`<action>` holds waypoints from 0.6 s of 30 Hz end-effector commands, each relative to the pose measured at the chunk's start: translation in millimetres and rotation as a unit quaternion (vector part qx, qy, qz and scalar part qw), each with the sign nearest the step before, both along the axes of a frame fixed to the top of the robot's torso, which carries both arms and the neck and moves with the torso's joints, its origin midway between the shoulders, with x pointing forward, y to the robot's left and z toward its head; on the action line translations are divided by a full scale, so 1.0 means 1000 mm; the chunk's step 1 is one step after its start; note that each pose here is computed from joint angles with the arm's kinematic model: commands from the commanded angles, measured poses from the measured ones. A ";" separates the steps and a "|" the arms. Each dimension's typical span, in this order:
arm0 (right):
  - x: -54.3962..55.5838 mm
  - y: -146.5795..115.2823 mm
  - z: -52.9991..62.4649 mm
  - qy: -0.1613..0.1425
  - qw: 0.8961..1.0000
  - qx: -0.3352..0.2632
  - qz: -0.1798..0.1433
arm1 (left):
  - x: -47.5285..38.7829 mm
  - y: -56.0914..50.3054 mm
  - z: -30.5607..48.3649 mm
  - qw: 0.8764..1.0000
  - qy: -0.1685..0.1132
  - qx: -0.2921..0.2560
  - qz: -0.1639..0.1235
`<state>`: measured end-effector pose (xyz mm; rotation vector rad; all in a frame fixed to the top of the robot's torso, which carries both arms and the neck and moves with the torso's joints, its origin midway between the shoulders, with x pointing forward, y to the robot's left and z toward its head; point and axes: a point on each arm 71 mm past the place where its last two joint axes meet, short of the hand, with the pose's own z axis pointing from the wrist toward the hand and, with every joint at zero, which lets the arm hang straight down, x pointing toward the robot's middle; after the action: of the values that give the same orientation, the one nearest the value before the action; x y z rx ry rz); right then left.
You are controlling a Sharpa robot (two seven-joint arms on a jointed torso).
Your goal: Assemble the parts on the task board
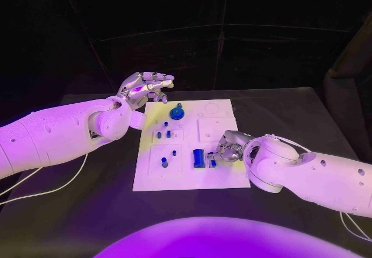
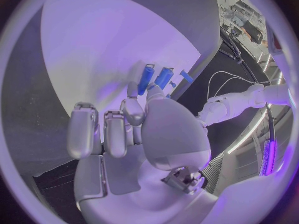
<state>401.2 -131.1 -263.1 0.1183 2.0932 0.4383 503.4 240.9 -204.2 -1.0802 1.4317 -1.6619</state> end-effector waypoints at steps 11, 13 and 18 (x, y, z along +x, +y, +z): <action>-0.002 0.004 0.002 -0.004 1.000 -0.009 0.014 | -0.0003 -0.002 0.0012 1.000 0.001 -0.005 -0.008; -0.002 0.003 0.002 -0.004 1.000 -0.008 0.013 | -0.0003 -0.002 0.0012 1.000 0.001 -0.005 -0.008; -0.001 -0.001 0.002 -0.007 1.000 -0.005 0.006 | -0.0004 -0.001 0.0011 1.000 0.001 -0.004 -0.008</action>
<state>399.7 -131.4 -262.3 0.0964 2.0932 0.4315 503.3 240.6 -204.5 -1.0819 1.4375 -1.6630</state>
